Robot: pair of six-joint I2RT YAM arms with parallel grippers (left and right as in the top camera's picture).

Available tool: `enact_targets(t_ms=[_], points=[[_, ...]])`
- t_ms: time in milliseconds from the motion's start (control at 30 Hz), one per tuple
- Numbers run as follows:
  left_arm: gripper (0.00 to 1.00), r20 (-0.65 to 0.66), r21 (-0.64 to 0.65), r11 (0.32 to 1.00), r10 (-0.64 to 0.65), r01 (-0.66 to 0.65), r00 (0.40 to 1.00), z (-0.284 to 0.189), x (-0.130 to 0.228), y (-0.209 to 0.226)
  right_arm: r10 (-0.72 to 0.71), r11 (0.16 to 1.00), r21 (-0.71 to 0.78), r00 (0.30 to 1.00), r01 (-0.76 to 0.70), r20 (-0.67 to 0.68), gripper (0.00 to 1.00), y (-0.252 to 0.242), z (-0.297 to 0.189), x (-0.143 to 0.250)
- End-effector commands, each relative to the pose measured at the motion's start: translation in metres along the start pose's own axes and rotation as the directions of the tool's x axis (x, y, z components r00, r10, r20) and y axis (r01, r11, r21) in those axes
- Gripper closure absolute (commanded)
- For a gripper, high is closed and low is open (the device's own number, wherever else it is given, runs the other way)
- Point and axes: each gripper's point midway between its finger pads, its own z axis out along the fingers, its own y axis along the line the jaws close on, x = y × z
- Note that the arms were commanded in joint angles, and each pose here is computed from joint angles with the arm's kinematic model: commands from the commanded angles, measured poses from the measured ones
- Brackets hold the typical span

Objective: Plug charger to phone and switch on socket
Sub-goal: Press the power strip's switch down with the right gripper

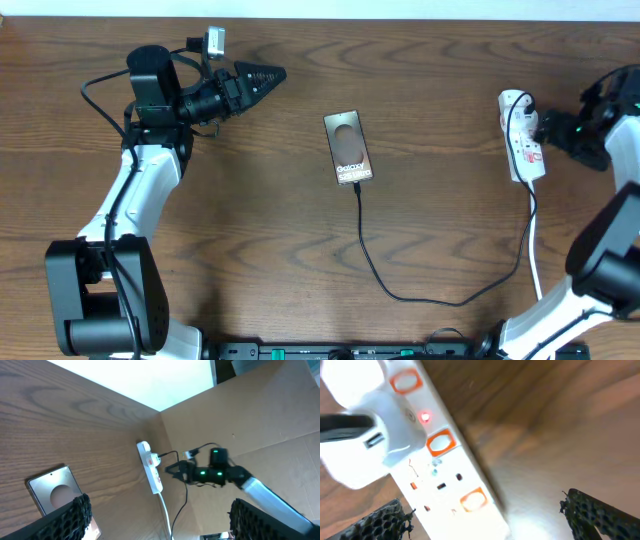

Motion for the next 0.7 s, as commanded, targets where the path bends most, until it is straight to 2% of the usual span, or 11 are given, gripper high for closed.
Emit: enact_targets(t_ms=[0,667], points=[[0.11,0.009,0.006,1.0,0.022,-0.022,1.0,-0.0022,-0.0041,-0.0068,-0.038,0.983,0.183,0.999,0.031,0.035,0.01,-0.0338,-0.0191,-0.0095],[0.1,0.009,0.006,1.0,0.022,-0.022,1.0,-0.0022,-0.0041,-0.0068,-0.038,0.979,0.202,0.999,0.032,0.024,0.01,-0.0371,-0.0165,-0.0069]])
